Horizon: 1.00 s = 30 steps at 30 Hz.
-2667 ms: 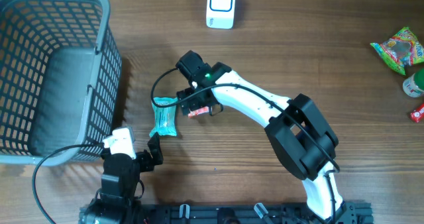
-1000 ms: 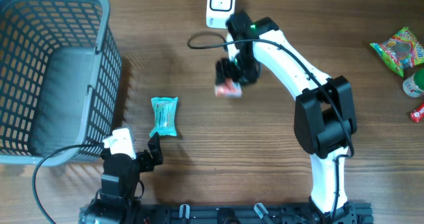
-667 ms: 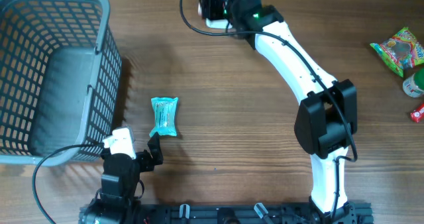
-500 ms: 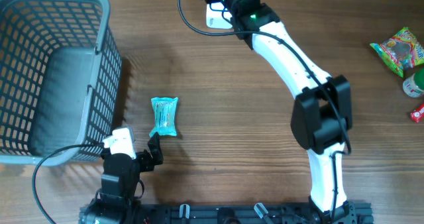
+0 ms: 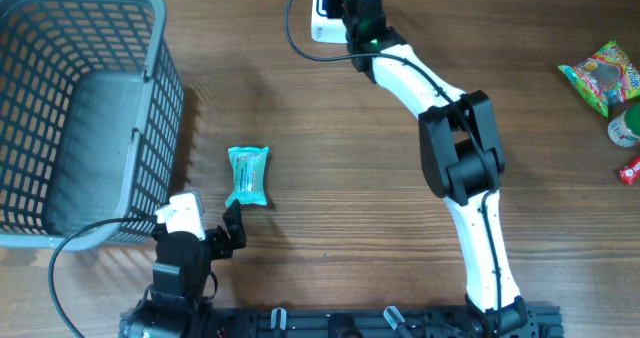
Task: Scan the item barcode
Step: 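Carry the tissue pack to the right table edge and release it, then reach the right gripper to the light-blue wipes pack and grasp it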
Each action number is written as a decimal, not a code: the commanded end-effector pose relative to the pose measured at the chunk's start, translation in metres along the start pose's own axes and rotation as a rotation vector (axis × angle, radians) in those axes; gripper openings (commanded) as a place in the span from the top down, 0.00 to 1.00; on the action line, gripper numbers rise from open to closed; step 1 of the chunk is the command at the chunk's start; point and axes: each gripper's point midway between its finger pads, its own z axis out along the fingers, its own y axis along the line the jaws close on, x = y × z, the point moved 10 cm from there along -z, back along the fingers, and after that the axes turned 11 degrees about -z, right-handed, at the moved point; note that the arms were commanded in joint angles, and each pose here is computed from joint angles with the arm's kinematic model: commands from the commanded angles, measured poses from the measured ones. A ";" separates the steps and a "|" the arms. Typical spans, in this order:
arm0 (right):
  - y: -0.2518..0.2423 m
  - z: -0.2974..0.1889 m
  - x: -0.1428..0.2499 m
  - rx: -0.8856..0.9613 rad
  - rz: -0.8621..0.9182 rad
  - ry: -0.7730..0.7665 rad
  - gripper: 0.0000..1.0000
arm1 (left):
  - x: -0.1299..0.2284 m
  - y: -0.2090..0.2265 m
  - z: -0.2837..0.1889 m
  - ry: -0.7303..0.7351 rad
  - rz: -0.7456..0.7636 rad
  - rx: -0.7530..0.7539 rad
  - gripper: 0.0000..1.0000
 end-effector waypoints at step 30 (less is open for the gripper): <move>-0.263 -0.234 -0.038 -0.066 0.629 0.632 0.00 | 0.001 0.002 0.001 -0.006 0.005 -0.013 0.00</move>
